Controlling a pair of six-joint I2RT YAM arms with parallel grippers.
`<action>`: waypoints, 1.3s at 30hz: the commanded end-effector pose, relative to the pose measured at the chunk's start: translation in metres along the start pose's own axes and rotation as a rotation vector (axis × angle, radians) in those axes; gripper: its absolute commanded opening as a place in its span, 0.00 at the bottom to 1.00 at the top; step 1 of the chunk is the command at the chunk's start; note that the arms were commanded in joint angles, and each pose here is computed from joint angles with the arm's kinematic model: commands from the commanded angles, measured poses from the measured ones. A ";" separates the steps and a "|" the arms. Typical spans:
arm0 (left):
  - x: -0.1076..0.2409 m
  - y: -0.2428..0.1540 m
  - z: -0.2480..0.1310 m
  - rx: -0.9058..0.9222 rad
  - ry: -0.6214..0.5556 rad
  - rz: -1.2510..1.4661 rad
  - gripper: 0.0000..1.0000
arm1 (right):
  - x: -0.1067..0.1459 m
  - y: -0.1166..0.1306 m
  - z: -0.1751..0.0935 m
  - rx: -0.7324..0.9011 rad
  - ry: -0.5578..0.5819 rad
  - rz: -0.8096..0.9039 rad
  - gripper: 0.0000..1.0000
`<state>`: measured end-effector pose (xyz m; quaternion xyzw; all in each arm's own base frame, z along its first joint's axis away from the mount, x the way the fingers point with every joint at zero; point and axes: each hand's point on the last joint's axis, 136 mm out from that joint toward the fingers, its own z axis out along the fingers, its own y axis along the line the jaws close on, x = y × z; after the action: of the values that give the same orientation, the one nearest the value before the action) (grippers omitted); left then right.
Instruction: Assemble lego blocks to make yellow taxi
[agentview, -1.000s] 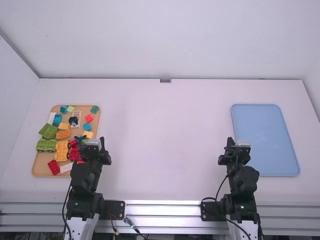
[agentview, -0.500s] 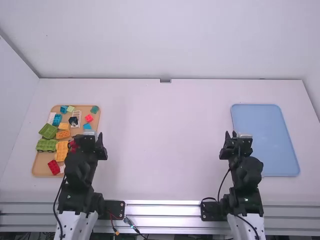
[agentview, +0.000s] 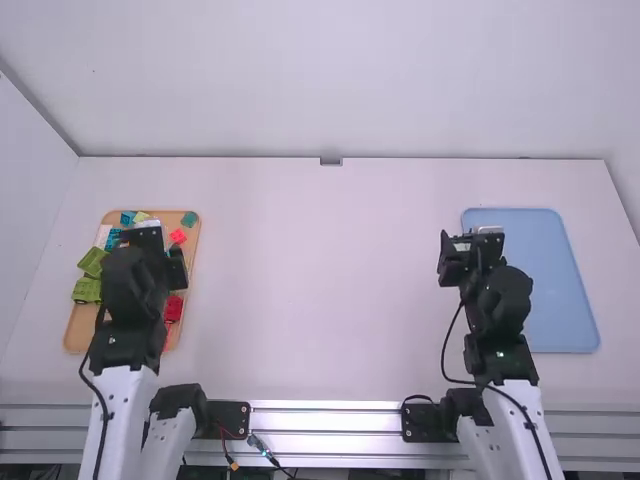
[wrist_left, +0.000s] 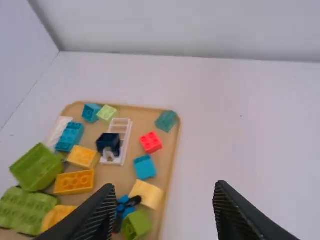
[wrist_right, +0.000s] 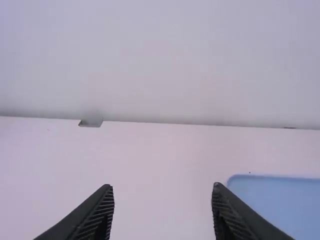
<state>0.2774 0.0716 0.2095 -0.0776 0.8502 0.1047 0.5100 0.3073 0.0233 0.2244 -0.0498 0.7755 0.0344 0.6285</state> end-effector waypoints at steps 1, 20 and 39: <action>-0.013 0.012 0.002 -0.011 0.020 0.043 0.55 | -0.023 0.005 0.007 -0.027 -0.024 -0.005 0.55; 0.072 0.165 0.037 -0.119 0.692 0.156 0.89 | -0.074 0.044 0.091 -0.167 -0.047 -0.046 0.89; 0.174 0.181 0.087 0.164 0.950 0.059 0.91 | -0.085 0.054 0.121 -0.200 -0.070 -0.050 0.99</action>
<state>0.2176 0.2624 0.0271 -0.0562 0.9974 0.0112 0.0426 0.4319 0.0916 0.2659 -0.1291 0.7556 0.0948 0.6351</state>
